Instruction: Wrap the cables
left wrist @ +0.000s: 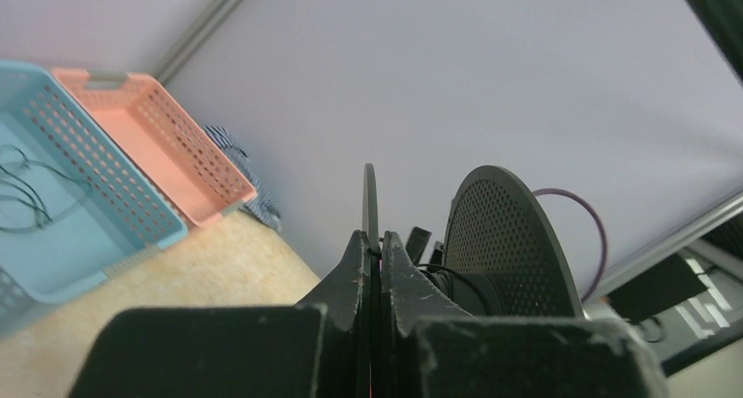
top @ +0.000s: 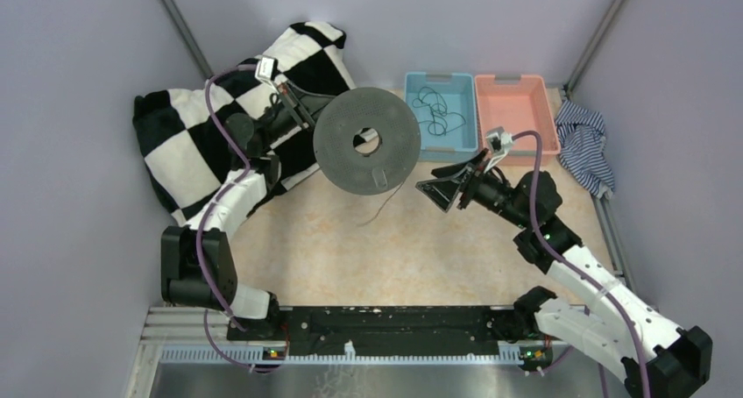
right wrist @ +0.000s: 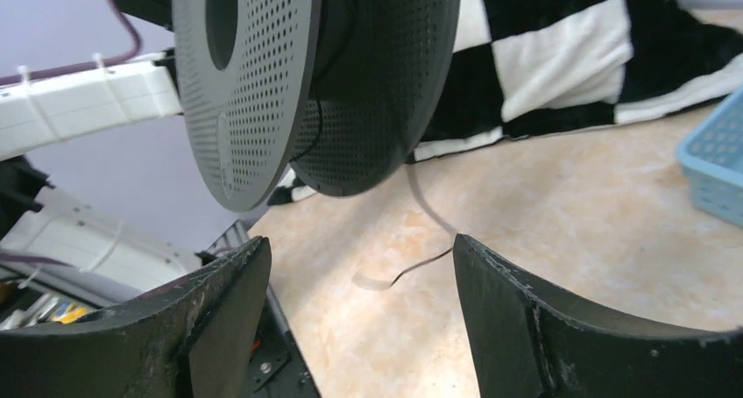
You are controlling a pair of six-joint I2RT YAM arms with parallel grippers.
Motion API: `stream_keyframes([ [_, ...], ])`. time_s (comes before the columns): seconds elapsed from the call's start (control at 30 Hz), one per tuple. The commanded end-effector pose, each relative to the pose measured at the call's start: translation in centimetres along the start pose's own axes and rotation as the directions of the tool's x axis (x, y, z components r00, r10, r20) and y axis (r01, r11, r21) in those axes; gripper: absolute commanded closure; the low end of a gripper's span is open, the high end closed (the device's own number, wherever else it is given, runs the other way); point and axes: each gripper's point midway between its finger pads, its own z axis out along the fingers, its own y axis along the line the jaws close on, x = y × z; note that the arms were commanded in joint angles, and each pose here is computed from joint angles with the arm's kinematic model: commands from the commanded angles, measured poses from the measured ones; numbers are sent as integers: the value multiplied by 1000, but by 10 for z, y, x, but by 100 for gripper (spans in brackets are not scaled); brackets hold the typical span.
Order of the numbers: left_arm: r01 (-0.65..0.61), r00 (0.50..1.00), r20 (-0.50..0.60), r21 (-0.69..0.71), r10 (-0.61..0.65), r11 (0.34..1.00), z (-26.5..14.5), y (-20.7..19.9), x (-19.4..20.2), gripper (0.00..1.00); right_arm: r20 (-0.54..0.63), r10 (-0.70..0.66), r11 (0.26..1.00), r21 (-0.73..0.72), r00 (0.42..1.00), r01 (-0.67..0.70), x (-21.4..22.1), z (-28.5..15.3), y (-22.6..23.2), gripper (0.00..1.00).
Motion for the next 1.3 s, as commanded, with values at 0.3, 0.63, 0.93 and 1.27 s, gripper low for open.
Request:
stream_keyframes([
  [0.3,-532,825,174,-83,537,843,16,-147,-85,100,218,29,995,85,976,-49,17,5,-47,23],
  [0.63,-643,729,215,-110,650,758,12,-184,-98,100,238,56,997,-56,970,-44,15,51,-20,23],
  [0.93,-655,711,236,-121,663,746,10,-193,-101,100,291,158,972,-212,944,-97,10,84,18,23],
  [1.27,-666,701,243,-112,671,737,9,-200,-100,100,286,245,949,-266,926,-169,17,114,24,24],
])
